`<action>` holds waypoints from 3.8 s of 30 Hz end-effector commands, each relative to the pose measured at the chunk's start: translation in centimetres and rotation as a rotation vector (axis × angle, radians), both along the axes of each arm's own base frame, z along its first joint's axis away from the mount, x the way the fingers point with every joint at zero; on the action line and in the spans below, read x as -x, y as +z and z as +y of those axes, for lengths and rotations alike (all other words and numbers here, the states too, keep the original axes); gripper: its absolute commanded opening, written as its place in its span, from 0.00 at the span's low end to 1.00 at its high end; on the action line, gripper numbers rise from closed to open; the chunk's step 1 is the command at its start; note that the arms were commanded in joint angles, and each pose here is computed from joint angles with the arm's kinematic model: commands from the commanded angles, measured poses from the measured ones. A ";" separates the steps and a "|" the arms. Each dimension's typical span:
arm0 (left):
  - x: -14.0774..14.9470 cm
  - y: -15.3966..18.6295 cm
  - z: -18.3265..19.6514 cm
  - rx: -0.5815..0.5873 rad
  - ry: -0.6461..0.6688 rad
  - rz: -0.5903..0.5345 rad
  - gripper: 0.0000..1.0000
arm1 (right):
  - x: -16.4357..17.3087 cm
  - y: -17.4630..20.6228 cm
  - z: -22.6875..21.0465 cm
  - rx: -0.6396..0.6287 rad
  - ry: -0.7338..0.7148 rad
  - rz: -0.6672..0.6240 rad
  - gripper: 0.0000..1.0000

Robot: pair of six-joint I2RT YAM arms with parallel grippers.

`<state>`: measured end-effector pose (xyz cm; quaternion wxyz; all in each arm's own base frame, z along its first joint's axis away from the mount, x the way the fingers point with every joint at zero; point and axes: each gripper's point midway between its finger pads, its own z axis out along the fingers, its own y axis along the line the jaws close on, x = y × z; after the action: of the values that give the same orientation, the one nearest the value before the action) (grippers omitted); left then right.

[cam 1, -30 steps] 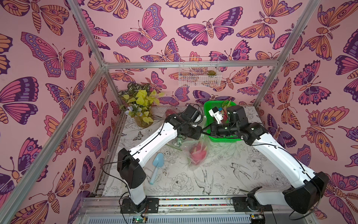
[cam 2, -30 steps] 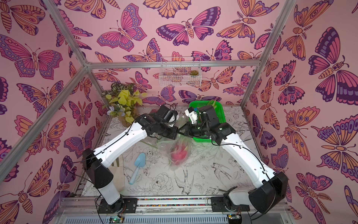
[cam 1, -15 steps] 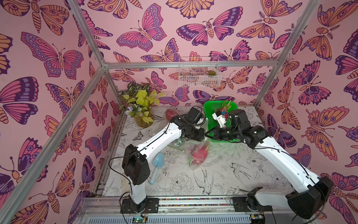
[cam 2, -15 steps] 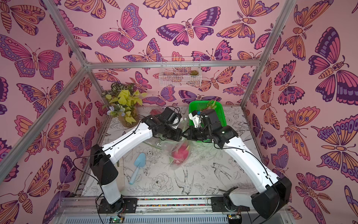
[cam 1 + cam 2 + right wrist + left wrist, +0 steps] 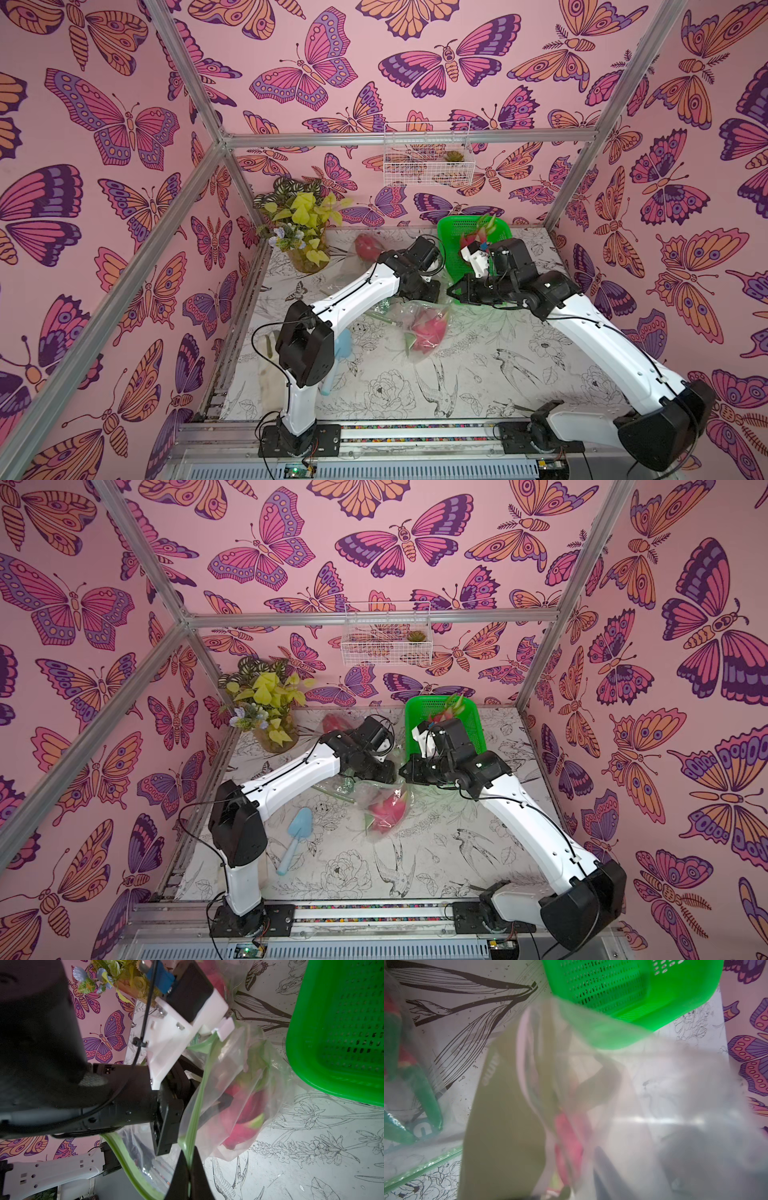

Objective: Open the zip-top bag and take out the dragon fruit
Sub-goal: Pick up the dragon fruit from the zipper food storage bag.

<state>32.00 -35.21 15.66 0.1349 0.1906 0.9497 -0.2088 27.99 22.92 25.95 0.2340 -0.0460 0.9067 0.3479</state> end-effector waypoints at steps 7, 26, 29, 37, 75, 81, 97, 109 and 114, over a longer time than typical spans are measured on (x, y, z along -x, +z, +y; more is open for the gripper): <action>-2.1 -0.3 -0.2 -0.018 0.083 -0.048 0.46 | -0.1 -0.5 -1.2 0.050 -0.028 -0.021 0.00; -5.3 -0.4 -1.0 0.056 0.171 -0.190 0.45 | -1.4 -2.4 -1.5 0.071 -0.068 -0.026 0.00; -5.6 -0.5 -1.3 0.072 0.170 -0.208 0.45 | -1.5 -3.1 -1.5 0.076 -0.071 -0.013 0.00; -6.1 -1.8 -2.2 0.078 0.167 -0.205 0.44 | -1.5 -3.8 -1.8 0.090 -0.079 0.002 0.00; -6.7 -4.0 -3.6 0.091 0.150 -0.219 0.32 | -2.1 -5.3 -3.5 0.101 -0.133 0.046 0.00; -6.7 -4.1 -3.6 0.092 0.146 -0.217 0.29 | -2.1 -5.1 -3.6 0.098 -0.134 0.044 0.00; -5.9 -1.7 -3.7 0.135 0.120 -0.236 0.05 | -2.2 -5.7 -4.3 0.096 -0.149 0.055 0.00; -3.5 4.7 -3.4 0.226 0.067 -0.315 0.00 | -2.2 -5.4 -4.3 0.084 -0.153 0.058 0.00; -1.9 8.5 -2.7 0.268 0.043 -0.366 0.00 | -2.3 -5.0 -4.2 0.076 -0.155 0.053 0.00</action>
<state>35.09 -38.26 21.02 0.3110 0.1681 0.8939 -0.2754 30.26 18.86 20.08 0.2288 0.0183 0.9299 0.2874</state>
